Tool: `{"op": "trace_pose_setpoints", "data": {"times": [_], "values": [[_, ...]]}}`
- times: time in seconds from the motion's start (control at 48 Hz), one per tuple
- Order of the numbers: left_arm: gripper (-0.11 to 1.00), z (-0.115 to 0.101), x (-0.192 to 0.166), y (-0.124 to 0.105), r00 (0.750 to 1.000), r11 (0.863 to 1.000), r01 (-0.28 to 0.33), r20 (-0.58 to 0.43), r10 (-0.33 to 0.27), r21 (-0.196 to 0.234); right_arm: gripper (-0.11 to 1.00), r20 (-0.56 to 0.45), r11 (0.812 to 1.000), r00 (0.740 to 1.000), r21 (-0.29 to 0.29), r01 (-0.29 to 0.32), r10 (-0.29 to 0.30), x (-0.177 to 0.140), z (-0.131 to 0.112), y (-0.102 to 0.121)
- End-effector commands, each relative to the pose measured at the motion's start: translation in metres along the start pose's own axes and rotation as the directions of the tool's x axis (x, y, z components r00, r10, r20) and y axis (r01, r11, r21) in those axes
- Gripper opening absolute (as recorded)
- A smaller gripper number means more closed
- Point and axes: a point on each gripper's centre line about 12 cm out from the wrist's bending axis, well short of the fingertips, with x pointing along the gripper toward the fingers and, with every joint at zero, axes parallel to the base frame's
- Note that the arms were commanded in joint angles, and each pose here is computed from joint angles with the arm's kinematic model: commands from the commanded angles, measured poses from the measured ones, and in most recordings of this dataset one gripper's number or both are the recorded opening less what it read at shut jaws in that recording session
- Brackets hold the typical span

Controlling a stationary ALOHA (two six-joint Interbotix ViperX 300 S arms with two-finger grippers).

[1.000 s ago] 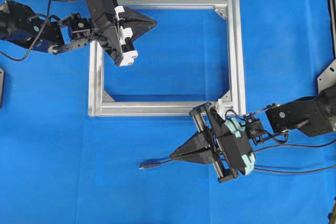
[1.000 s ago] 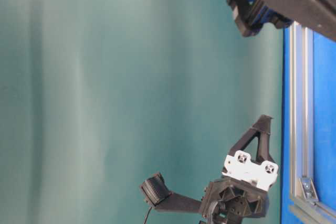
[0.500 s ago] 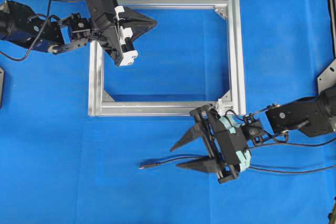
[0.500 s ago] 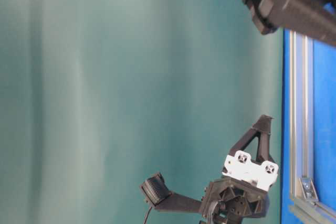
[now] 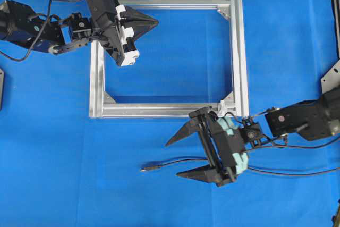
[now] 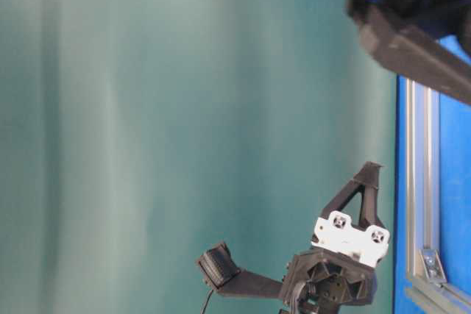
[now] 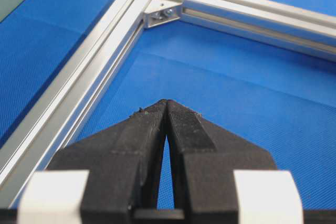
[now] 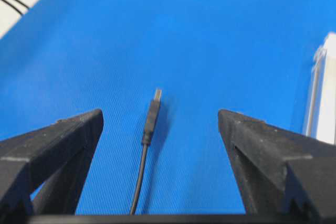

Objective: Insert the wire through the string loop located on the right side.
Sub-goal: 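Open the right gripper and move it over the black USB cable plug, then close the right gripper on the cable just behind the USB plug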

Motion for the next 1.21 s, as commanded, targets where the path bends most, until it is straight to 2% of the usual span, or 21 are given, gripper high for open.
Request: {"op": "trace_pose_setpoints", "data": {"times": [0.0, 0.479, 0.729, 0.937, 1.0, 1.041, 1.187], "values": [[0.00, 0.018, -0.001, 0.000, 0.999, 1.000, 0.001, 0.054, -0.001, 0.000, 0.90, 0.025, 1.000, 1.000, 0.013, 0.004, -0.005, 0.005, 0.006, 0.001], [0.00, 0.016, -0.002, 0.003, 0.999, 1.000, -0.006, 0.045, 0.006, -0.002, 0.90, -0.063, 0.994, 0.996, 0.092, 0.065, -0.059, 0.032, -0.036, -0.001], [0.00, 0.015, -0.002, 0.003, 0.999, 1.000, -0.005, 0.037, 0.005, -0.001, 0.88, -0.069, 0.993, 0.996, 0.093, 0.067, -0.060, 0.034, -0.040, -0.001], [0.00, 0.014, -0.002, 0.003, 1.000, 1.000, -0.006, 0.028, 0.006, -0.002, 0.82, -0.066, 0.994, 0.996, 0.092, 0.066, -0.060, 0.035, -0.038, -0.001], [0.00, 0.014, -0.002, 0.003, 1.000, 1.000, -0.006, 0.028, 0.006, -0.002, 0.76, -0.066, 0.994, 0.996, 0.087, 0.066, -0.060, 0.036, -0.038, -0.001], [0.00, 0.014, -0.002, 0.003, 1.000, 1.000, -0.004, 0.029, 0.005, -0.001, 0.68, -0.064, 0.995, 0.996, 0.081, 0.063, -0.058, 0.037, -0.037, -0.001], [0.00, 0.014, -0.003, 0.004, 1.000, 1.000, -0.009, 0.028, 0.009, -0.003, 0.26, -0.081, 0.996, 0.995, 0.064, 0.055, -0.050, 0.038, -0.039, 0.000]]}}
